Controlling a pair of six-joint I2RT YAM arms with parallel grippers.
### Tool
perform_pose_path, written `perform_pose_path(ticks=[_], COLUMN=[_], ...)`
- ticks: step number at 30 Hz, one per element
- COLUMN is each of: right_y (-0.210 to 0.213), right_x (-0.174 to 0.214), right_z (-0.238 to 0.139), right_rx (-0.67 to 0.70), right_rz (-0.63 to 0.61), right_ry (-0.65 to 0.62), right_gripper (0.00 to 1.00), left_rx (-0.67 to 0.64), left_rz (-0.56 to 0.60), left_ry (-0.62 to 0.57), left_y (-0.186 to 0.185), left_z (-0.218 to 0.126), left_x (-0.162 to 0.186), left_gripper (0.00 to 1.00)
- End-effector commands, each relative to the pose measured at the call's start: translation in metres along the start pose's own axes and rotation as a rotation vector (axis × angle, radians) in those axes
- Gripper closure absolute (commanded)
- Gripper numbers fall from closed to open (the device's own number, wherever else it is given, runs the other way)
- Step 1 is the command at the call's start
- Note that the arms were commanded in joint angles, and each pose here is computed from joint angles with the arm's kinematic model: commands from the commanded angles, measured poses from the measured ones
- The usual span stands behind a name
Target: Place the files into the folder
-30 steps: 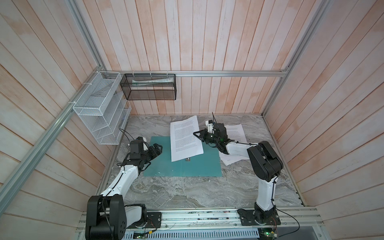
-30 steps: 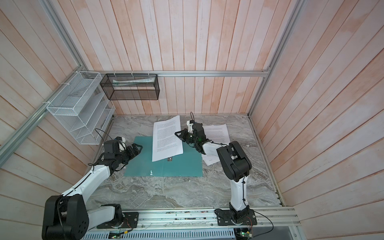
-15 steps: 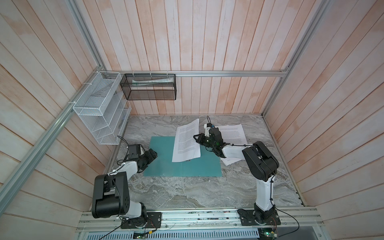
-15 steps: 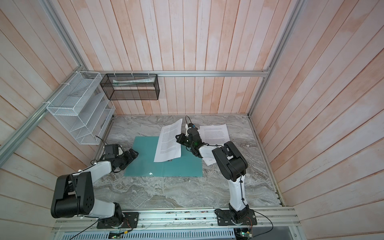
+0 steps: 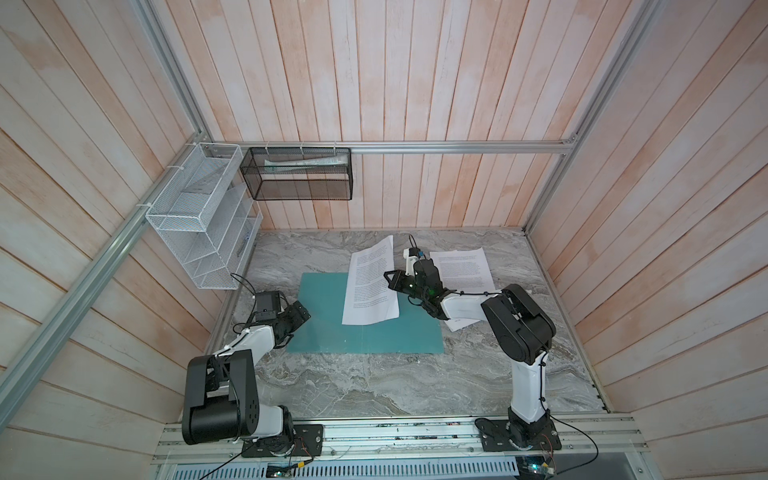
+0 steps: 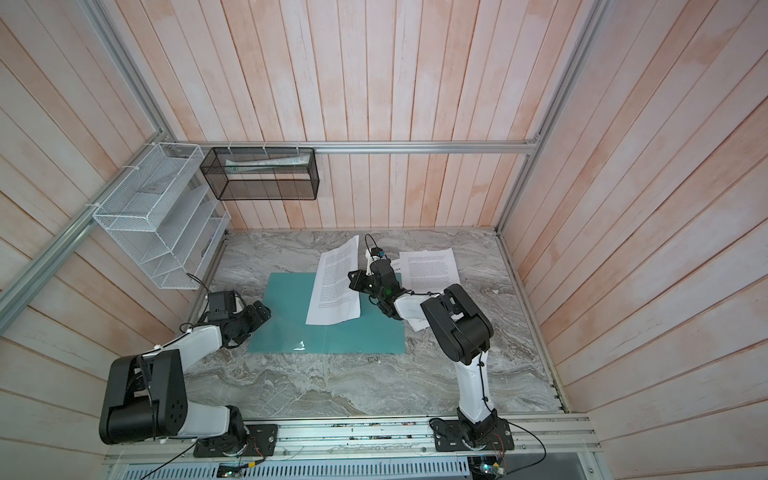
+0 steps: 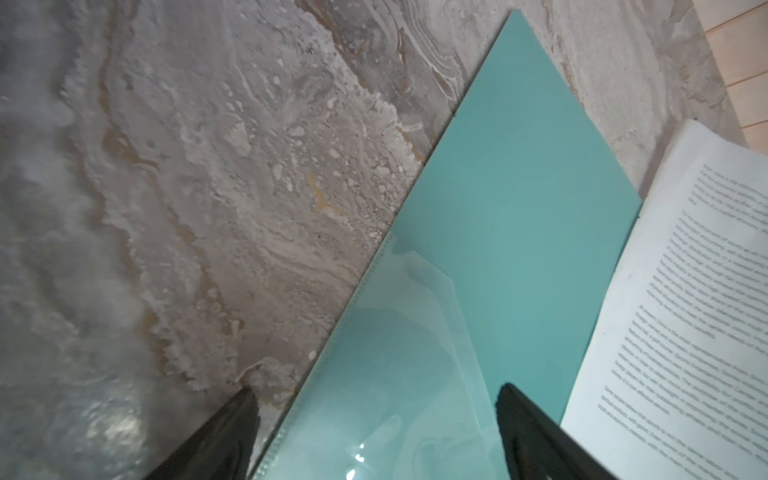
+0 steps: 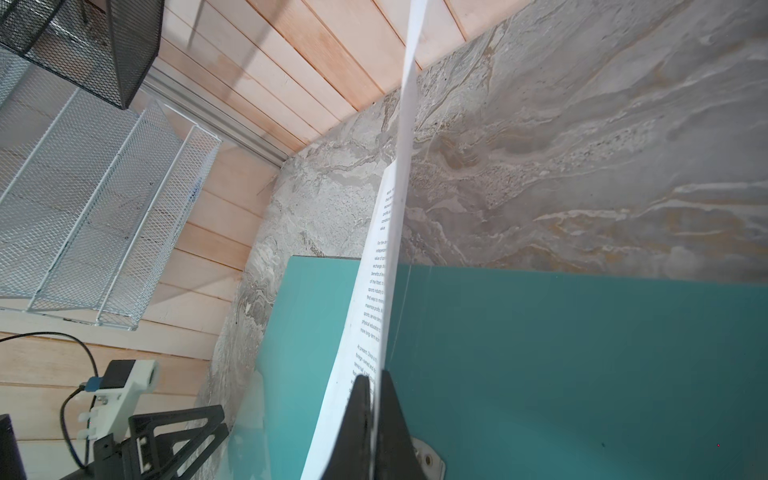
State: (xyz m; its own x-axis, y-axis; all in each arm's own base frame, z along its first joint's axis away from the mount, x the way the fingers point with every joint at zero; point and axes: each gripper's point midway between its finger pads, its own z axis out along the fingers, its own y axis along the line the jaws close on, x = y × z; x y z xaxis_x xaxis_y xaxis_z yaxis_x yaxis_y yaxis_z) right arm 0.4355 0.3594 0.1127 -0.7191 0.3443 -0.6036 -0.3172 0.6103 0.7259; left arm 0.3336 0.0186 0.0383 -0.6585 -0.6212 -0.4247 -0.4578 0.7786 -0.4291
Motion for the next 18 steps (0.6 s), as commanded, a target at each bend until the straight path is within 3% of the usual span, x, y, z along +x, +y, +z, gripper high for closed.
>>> perform_pose_path(ticks=[1, 10, 18], right_y=[0.001, 0.002, 0.005], right_x=[0.004, 0.016, 0.027], right_z=[0.006, 0.014, 0.018], right_rx=[0.001, -0.013, -0.019], right_rz=[-0.042, -0.074, -0.066], right_ry=[-0.008, 0.027, 0.036], right_gripper=[1.0, 1.0, 1.0], left_rx=[-0.021, 0.133, 0.147], left_rz=[0.012, 0.008, 0.003], left_ry=[0.03, 0.089, 0.11], left_y=[0.01, -0.015, -0.013], left_z=[0.001, 0.006, 0.006], left_x=[0.012, 0.022, 0.032], left_gripper=[0.08, 0.09, 0.1])
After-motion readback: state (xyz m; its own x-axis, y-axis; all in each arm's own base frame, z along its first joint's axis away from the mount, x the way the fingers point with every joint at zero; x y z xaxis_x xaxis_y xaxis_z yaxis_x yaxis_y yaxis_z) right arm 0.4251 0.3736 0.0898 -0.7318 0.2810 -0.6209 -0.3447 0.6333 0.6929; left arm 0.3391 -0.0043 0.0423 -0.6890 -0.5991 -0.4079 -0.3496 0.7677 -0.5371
